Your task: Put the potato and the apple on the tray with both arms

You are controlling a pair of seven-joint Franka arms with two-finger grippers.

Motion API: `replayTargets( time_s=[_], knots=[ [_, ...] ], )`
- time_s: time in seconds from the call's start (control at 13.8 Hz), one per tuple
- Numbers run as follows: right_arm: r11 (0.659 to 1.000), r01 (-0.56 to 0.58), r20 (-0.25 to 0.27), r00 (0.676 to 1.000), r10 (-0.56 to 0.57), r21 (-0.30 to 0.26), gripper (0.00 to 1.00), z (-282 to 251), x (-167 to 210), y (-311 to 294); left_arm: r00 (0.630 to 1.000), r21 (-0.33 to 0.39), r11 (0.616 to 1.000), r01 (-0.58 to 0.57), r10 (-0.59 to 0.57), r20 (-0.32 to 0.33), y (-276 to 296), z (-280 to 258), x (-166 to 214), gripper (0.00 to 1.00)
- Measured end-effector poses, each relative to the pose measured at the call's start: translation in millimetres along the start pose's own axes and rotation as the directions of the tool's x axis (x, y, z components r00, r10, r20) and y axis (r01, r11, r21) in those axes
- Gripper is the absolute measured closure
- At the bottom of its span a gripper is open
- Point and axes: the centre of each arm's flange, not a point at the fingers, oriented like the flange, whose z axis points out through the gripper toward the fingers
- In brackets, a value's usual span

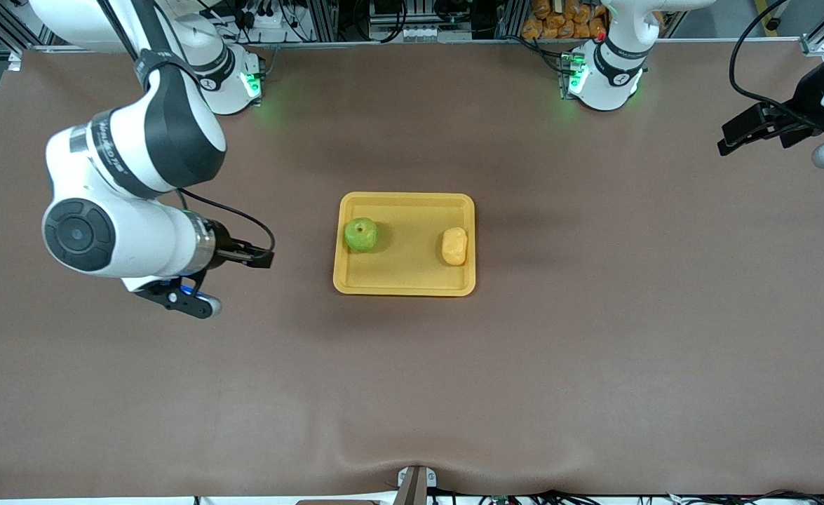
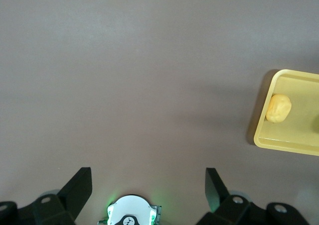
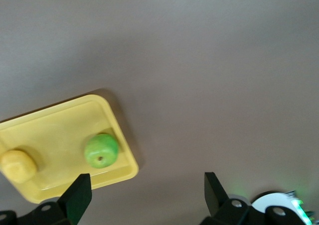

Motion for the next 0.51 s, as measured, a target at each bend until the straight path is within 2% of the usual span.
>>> replayTargets(
  time_s=[0.15, 0.29, 0.51],
  knots=[
    [0.998, 0.044, -0.053, 0.998, -0.046, -0.034, 0.00, -20.5, -0.9, 20.1, 1.000, 0.000, 1.000, -0.001, 0.001, 0.001, 0.7, 0.6, -0.1, 0.00],
    [0.995, 0.089, -0.084, 0.992, -0.091, -0.034, 0.00, -42.9, 1.9, 49.4, 1.000, 0.001, 1.000, -0.001, 0.001, 0.003, 0.8, 1.2, -0.1, 0.00],
    [0.986, 0.164, -0.072, 0.984, -0.165, -0.021, 0.00, -74.1, 5.2, 115.3, 1.000, 0.001, 1.000, -0.002, 0.002, 0.003, 1.1, 1.4, -0.1, 0.00]
  ],
)
